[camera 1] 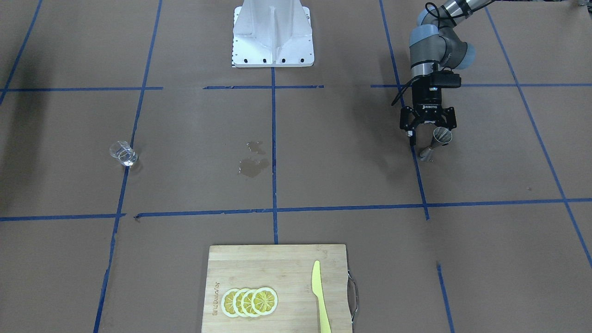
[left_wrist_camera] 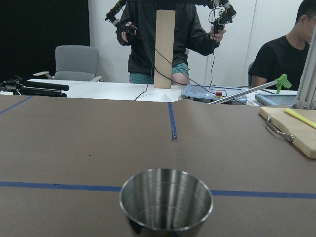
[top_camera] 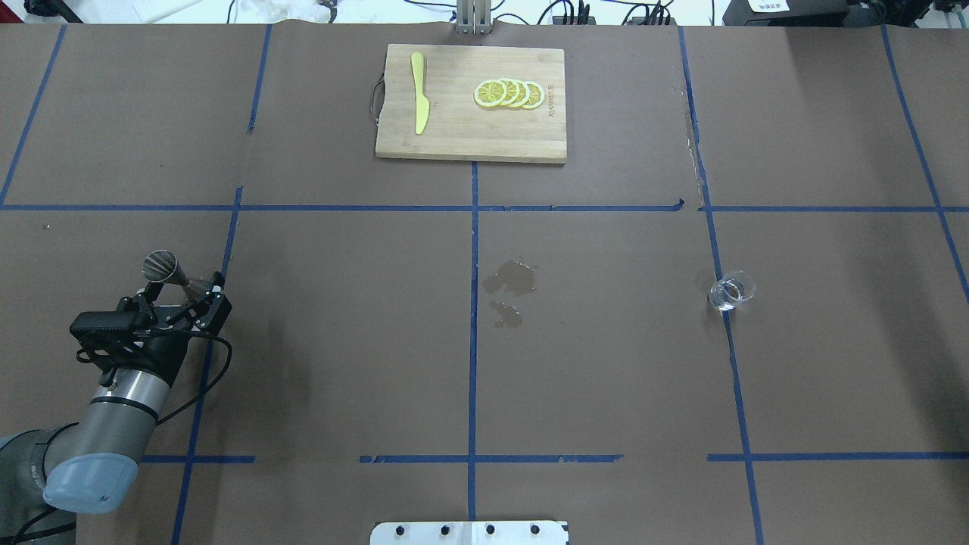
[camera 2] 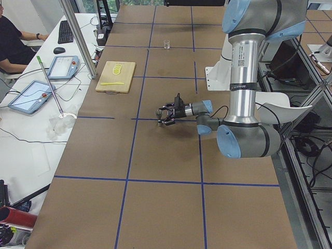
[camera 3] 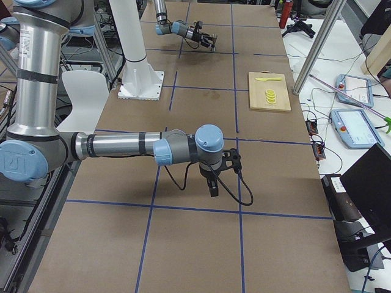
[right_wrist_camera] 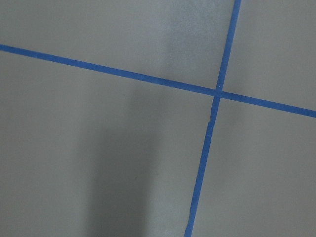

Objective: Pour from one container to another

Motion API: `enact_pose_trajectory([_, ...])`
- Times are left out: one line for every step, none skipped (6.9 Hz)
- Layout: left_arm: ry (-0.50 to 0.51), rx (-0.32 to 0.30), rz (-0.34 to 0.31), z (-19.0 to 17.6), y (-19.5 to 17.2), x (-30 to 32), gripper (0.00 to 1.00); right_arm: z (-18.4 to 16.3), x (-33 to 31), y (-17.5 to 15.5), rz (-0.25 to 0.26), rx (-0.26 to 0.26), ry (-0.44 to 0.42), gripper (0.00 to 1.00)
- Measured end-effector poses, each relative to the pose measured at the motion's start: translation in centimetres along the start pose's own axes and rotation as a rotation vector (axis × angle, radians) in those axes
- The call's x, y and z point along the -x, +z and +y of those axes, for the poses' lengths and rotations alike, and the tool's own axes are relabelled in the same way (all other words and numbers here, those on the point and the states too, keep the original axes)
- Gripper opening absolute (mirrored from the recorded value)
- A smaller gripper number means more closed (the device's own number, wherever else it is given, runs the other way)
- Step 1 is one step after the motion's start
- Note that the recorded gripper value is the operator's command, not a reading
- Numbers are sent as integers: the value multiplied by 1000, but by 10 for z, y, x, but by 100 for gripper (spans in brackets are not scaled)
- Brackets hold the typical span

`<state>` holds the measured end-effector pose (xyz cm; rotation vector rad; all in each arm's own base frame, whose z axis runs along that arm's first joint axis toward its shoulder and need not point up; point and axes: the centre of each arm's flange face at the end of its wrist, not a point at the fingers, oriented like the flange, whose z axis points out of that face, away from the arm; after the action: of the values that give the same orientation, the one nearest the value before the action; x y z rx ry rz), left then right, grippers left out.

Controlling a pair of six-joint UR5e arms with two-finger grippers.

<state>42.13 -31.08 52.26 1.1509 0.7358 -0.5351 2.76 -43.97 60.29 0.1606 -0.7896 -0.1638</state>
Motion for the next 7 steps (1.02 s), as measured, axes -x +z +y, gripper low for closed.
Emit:
enact_pose_trajectory([0,0,1,2,1,-2,99,0,0,0,0,-2,0,100])
enact_pose_trajectory([1,0,0,2,2,-3,99,0,1,-1,0,-4,-1,100])
enact_pose_trajectory([6,0,-2,5,3,-2,99,-1,2,-2,0,-6,-3,100])
enact_pose_trajectory([16,2,-7,9,5,1,99,-1,2,-2,0,-7,-4,100])
enact_pose_trajectory([23,3,-11,13,7,2,97,-1,2,-2,0,-7,-4,100])
enact_pose_trajectory([28,3,-13,15,8,3,94,-1,2,-2,0,-8,-5,100])
enact_pose_trajectory([29,3,-14,16,8,3,87,-1,2,-2,0,-8,-5,100])
